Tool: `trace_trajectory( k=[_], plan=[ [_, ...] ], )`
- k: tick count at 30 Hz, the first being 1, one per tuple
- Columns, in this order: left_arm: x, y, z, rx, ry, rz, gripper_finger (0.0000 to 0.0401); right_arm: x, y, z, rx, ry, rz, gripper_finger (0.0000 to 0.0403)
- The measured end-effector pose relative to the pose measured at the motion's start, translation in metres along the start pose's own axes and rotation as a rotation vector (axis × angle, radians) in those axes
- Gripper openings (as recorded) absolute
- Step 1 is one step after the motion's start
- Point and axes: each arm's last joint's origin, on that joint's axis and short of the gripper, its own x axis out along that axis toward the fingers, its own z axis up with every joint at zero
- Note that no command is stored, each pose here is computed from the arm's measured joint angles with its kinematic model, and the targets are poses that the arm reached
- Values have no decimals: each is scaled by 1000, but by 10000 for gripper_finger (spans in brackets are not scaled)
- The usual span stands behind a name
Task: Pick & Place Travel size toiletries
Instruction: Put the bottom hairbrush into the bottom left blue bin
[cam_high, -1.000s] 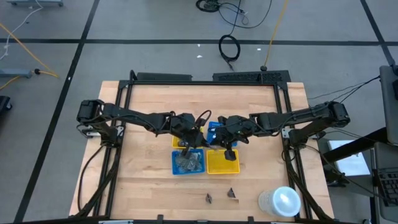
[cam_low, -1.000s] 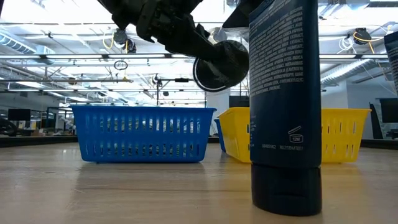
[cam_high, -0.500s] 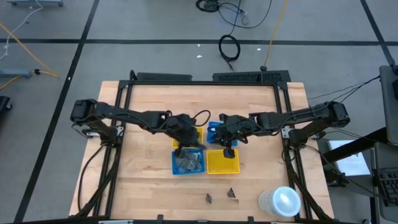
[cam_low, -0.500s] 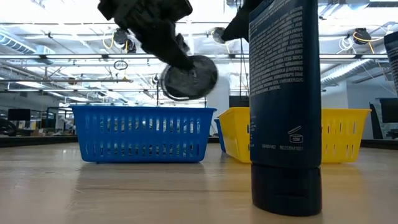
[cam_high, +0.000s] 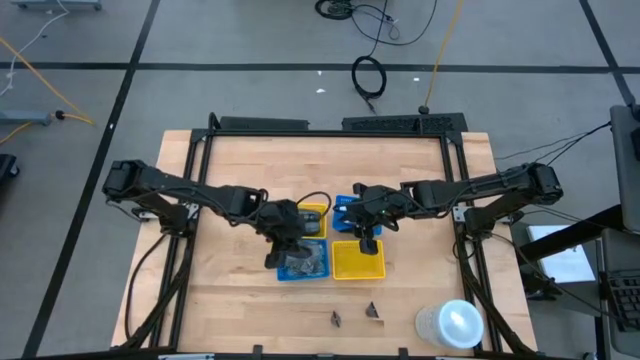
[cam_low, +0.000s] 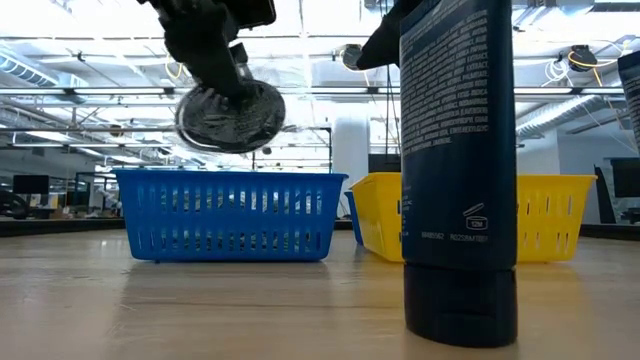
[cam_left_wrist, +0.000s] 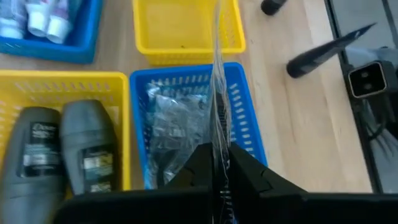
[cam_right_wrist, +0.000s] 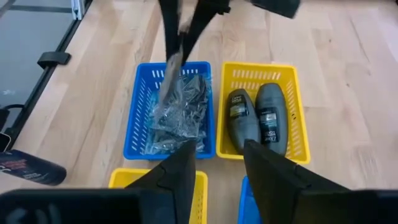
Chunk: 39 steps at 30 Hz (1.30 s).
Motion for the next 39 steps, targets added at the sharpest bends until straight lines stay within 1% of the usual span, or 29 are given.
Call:
trace_trajectory(
  k=[3, 5, 10, 13, 17, 19, 24, 28, 31, 36, 39],
  plan=[
    [1, -7, -1, -21, 7, -9, 28, 0, 0, 0, 18, 3, 3, 131],
    [3, -11, -3, -26, 9, 2, 30, 0, 0, 0, 28, 3, 3, 131],
    [10, -14, -11, -66, 16, 38, 10, 0, 2, 0, 23, 2, 8, 132],
    [16, -14, -16, -91, -11, 31, 13, 0, 4, 0, 18, 3, 13, 132],
    [23, -12, -26, -174, 0, 28, 54, 0, 6, 0, 13, 0, 20, 132],
    [26, -11, -30, -198, 11, 31, 71, 0, 7, 0, 10, 0, 23, 132],
    [27, -10, -32, -248, 15, 33, 92, 0, 8, 0, 9, 1, 26, 132],
    [27, -13, -28, -224, -24, 16, 115, 0, 8, -1, 8, 3, 25, 133],
    [28, -16, -25, -199, -59, -2, 142, 0, 8, -1, 5, 3, 25, 131],
    [28, -18, -27, -191, -46, -1, 191, 0, 8, -1, 5, 4, 25, 131],
    [28, -17, -26, -169, -58, 5, 212, 0, 8, -1, 5, 4, 25, 130]
  ],
)
